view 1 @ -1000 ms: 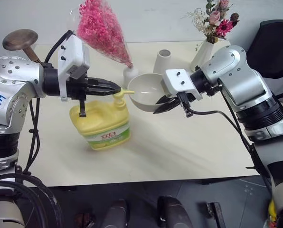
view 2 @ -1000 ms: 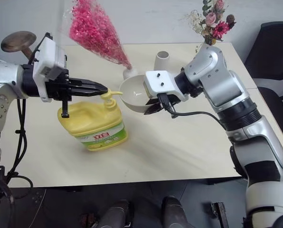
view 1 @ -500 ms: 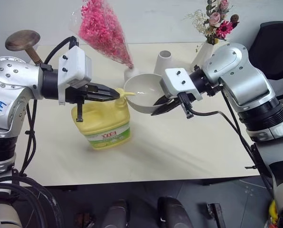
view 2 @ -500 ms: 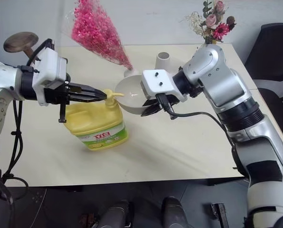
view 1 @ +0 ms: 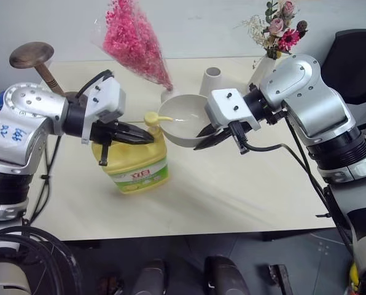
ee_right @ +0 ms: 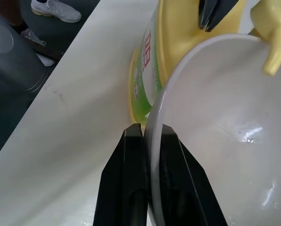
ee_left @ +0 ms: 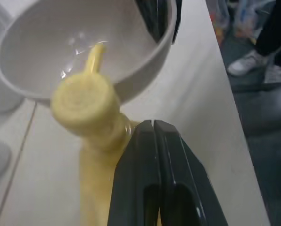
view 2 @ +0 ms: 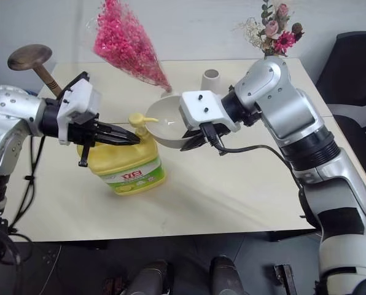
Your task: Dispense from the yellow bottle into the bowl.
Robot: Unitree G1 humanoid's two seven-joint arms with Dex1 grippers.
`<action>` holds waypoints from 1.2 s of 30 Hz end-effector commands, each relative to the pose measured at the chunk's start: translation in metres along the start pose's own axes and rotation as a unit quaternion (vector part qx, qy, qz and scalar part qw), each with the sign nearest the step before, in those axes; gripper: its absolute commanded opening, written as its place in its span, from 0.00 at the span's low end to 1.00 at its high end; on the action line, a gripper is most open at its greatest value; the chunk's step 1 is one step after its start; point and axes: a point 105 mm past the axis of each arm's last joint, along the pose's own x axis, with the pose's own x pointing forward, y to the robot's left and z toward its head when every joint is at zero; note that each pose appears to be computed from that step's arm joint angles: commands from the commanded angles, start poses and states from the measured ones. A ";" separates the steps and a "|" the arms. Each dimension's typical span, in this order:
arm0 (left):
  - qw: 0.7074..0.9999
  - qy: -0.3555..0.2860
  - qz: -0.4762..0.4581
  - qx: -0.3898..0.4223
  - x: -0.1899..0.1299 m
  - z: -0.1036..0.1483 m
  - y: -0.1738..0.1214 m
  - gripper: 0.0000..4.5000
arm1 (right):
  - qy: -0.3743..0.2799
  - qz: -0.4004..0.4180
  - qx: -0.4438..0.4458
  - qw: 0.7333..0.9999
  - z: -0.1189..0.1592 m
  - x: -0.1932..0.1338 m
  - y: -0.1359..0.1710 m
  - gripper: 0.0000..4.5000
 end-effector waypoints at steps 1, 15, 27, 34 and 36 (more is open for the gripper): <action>0.995 0.045 -0.023 -0.088 0.016 -0.037 -0.002 0.01 | -0.006 0.018 -0.037 0.999 0.014 -0.008 0.004 0.00; 0.984 -0.151 -0.042 -0.086 -0.032 0.054 -0.007 0.01 | 0.010 0.008 -0.034 0.999 0.001 -0.006 0.003 0.00; 0.994 -0.099 0.026 -0.047 -0.035 0.041 0.020 0.01 | 0.023 0.001 -0.040 0.999 -0.008 -0.008 -0.001 0.00; 0.998 -0.058 0.019 -0.030 -0.017 0.024 0.024 0.01 | 0.022 0.003 -0.041 0.999 -0.006 -0.009 0.001 0.00; 0.998 -0.048 0.021 -0.028 -0.015 0.021 0.025 0.01 | 0.020 0.005 -0.040 0.999 -0.005 -0.009 0.002 0.00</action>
